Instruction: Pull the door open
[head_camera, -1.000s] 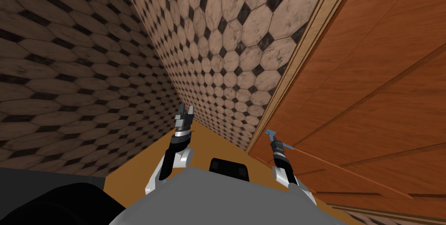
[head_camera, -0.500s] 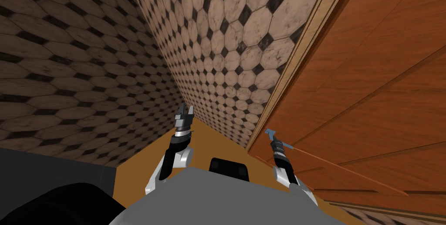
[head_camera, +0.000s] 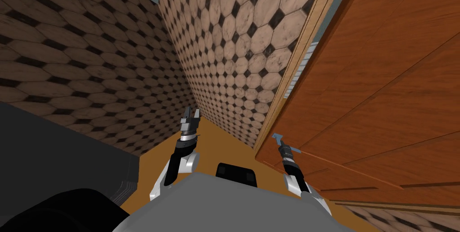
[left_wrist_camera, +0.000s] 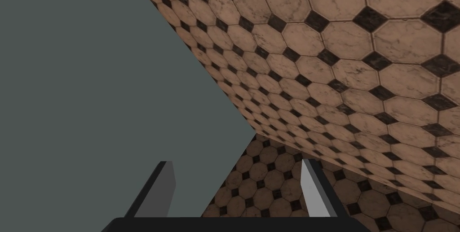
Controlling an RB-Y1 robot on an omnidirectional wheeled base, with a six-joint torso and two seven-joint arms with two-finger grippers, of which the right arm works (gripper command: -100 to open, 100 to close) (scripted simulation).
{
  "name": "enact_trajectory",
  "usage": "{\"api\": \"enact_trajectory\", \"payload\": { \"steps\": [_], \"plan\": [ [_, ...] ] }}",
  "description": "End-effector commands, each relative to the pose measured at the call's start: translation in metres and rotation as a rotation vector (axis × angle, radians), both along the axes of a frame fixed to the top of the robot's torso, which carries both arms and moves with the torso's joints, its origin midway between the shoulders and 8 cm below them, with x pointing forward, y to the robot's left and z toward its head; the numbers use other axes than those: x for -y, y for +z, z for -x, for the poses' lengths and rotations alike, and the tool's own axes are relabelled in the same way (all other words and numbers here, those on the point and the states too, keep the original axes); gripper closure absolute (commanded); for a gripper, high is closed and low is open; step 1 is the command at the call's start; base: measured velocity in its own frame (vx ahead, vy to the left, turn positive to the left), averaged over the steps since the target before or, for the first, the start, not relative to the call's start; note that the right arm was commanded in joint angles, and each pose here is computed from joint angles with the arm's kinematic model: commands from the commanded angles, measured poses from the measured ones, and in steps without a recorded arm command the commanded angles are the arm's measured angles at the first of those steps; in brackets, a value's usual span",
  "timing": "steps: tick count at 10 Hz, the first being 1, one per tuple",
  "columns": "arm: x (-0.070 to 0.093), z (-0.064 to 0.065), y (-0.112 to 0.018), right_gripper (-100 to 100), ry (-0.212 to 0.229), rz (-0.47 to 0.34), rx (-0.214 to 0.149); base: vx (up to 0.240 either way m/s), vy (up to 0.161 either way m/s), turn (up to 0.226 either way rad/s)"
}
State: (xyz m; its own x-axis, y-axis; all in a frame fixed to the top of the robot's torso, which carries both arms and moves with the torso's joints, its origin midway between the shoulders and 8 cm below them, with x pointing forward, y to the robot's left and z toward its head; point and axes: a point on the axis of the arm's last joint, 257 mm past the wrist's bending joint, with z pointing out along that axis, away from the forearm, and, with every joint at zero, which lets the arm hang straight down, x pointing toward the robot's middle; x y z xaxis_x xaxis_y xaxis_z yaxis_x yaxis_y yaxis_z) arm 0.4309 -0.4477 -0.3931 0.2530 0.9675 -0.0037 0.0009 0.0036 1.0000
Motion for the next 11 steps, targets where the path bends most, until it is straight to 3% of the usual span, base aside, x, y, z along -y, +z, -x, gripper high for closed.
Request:
{"api": "enact_trajectory", "payload": {
  "steps": [1,6,11],
  "plan": [
    [-0.003,0.001,0.0,100,0.023,-0.003,0.001,-0.239,-0.012,0.103],
    [-0.007,0.002,-0.001,100,0.049,-0.004,-0.003,-0.195,-0.029,0.095],
    [-0.014,0.003,0.0,100,0.098,-0.004,0.0,-0.272,-0.091,0.185]
  ]
}}
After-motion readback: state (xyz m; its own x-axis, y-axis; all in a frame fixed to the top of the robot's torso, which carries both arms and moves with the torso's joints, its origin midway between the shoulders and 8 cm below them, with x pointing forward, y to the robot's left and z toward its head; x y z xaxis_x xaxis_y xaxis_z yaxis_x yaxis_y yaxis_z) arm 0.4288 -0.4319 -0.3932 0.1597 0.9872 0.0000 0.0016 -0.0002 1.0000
